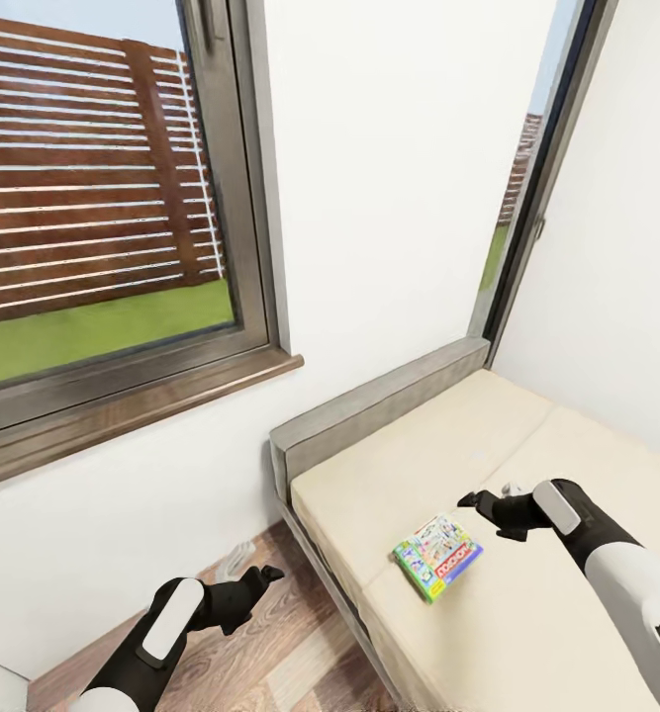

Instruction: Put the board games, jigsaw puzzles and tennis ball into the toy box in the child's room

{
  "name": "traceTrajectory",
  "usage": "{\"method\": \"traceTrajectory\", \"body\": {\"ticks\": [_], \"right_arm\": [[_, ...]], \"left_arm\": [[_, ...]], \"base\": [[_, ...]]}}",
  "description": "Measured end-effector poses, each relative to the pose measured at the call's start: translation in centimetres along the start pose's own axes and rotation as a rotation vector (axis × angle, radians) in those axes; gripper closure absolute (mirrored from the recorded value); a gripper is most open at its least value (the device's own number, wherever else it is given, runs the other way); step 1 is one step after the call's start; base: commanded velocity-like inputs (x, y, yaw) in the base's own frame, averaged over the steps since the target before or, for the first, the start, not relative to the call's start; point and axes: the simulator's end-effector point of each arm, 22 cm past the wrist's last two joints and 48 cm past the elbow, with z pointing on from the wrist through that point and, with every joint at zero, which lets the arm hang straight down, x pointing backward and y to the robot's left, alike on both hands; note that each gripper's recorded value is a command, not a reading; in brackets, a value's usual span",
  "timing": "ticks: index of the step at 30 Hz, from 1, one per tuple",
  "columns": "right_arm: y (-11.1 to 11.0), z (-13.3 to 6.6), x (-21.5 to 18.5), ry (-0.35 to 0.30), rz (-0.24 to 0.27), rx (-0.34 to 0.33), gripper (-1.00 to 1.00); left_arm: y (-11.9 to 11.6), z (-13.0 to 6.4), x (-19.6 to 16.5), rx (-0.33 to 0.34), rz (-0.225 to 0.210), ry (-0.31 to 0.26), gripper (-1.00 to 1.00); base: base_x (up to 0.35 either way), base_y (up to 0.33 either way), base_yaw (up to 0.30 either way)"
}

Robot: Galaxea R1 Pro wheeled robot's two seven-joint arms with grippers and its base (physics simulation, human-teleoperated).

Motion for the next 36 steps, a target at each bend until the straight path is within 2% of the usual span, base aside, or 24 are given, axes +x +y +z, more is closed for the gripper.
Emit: {"method": "traceTrajectory", "body": {"ticks": [17,36], "right_arm": [[-2.9,3.5,0.9,0.007,0.012,0.029,-1.00],[-3.7,4.8,2.1,0.044,0.017,0.044,-1.00]], "left_arm": [[2.8,3.1,0.8,-0.017,-0.012,0.017,-1.00],[3.8,3.9,1.3,-0.032,-0.024,0.034,-1.00]], "base": [[0.000,0.000,0.000],[0.000,0.000,0.000]]}}
